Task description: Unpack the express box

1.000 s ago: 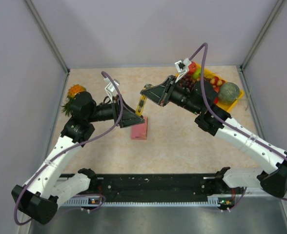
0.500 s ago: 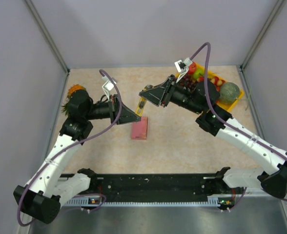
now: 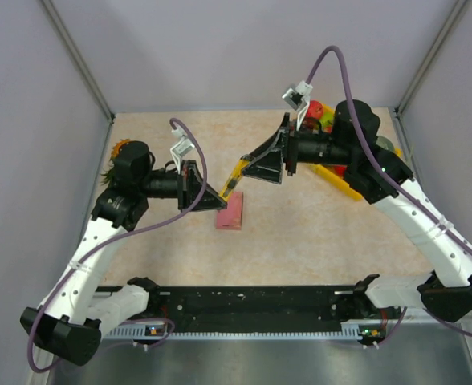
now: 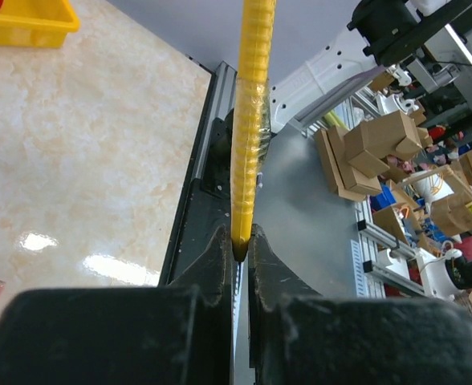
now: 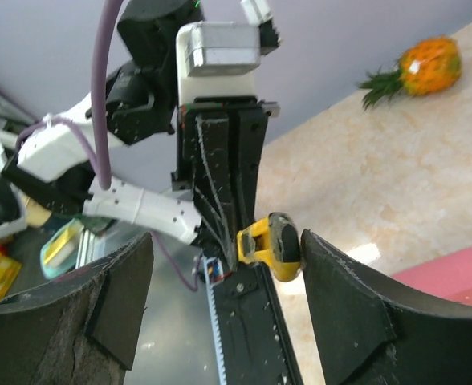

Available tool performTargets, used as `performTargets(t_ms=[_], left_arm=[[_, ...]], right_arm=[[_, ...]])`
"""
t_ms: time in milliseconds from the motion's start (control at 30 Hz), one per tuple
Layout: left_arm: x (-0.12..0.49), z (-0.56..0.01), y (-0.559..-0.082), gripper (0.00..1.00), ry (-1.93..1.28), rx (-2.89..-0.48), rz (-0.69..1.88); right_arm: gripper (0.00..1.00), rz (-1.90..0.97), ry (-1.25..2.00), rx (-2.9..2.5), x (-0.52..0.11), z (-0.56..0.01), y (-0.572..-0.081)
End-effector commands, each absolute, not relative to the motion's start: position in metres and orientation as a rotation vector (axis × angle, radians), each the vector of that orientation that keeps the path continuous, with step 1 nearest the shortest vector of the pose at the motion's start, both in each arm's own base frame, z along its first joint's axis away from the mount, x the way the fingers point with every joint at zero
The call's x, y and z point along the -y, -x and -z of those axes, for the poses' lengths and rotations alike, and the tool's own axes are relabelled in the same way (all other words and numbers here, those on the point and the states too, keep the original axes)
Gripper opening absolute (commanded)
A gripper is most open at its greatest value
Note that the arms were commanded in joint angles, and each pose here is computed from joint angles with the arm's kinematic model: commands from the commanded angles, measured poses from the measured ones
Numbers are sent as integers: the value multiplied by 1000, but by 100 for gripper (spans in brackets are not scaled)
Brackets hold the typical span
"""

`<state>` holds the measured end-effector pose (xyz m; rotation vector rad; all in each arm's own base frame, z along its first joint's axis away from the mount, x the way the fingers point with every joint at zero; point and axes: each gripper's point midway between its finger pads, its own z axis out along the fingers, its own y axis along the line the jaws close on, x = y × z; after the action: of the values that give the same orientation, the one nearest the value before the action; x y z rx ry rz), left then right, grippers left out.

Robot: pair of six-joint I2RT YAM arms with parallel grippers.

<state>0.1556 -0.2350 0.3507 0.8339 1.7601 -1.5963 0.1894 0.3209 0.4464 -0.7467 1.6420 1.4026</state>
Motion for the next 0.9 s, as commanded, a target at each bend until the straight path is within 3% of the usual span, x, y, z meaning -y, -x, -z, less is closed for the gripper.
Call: performTargets(t_ms=[0, 200, 433, 667, 867], left_arm=[[234, -354, -145, 0, -961, -1683, 1575], [239, -342, -148, 0, -961, -1732, 1548], [240, -344, -151, 0, -957, -1740, 1550], [240, -344, -149, 0, -961, -1736, 1557], [240, -344, -147, 0, -963, -1738, 1568]], right_arm=[[71, -1469, 941, -1761, -321, -417, -165], [68, -1428, 950, -1799, -323, -401, -172], [56, -1438, 1019, -1814, -338, -386, -169], [54, -1427, 1052, -1825, -352, -375, -166], [43, -1428, 1024, -1821, -356, -376, -169]])
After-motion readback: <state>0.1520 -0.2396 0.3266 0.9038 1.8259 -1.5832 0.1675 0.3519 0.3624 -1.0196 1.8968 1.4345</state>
